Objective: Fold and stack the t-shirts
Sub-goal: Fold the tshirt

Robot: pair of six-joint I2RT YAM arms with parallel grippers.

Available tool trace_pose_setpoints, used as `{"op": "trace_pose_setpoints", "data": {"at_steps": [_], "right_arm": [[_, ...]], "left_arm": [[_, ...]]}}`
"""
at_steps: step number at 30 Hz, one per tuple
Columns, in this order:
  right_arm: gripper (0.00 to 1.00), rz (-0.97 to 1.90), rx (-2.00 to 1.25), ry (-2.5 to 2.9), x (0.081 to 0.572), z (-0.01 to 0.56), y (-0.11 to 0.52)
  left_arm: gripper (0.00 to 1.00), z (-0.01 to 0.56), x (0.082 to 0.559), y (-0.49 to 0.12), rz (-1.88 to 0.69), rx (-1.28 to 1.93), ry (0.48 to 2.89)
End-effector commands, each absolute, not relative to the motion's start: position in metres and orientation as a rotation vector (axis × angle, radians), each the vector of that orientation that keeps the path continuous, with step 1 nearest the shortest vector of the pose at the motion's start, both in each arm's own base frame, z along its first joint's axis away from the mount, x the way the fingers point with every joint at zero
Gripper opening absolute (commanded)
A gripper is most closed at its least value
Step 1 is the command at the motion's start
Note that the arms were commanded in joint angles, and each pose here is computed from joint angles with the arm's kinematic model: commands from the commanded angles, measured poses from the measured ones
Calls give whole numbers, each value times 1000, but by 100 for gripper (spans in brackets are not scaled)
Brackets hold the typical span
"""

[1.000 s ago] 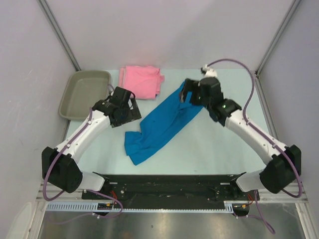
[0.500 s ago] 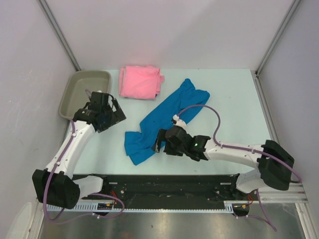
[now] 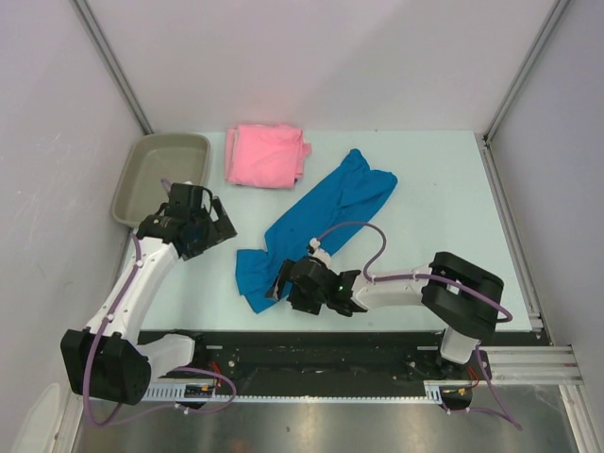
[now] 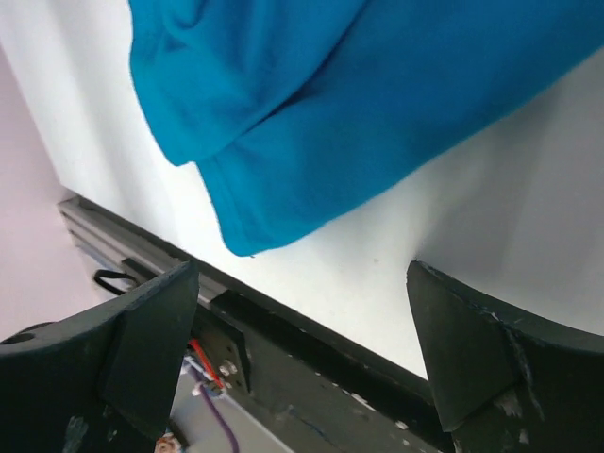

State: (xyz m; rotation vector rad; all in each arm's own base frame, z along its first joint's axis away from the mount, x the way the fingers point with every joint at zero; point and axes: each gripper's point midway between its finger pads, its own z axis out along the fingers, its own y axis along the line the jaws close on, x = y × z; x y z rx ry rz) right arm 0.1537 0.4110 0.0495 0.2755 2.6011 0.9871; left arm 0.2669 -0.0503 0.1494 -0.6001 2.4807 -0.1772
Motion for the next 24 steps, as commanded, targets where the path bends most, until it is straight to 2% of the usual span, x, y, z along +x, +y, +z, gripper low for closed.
{"op": "trace_pose_setpoints", "data": {"at_steps": [1,13,17,18,21,23,24], "right_arm": [[95,1114,315,2580,156,48,432],[86,1079,335,2666,154,-1,442],[71,1061,311,2672,153,-6,443],[64,1053,306,2675,153,-7,443],[54,1036,300,2687,152,-12,441],[51,1028,296,2683,153,-12,441],[45,1022,293,2685,152,-12,440]], "left_arm": [[100,157,272,-48,-198,-572,2446],[100,147,276,-42,-183,-583,2468],[100,143,276,-42,-185,-579,2476],[100,142,276,-41,-183,-582,2476],[100,139,276,-41,-184,-582,2479],[100,139,276,-41,-185,-580,2478],[100,138,275,-40,-186,-583,2481]]}}
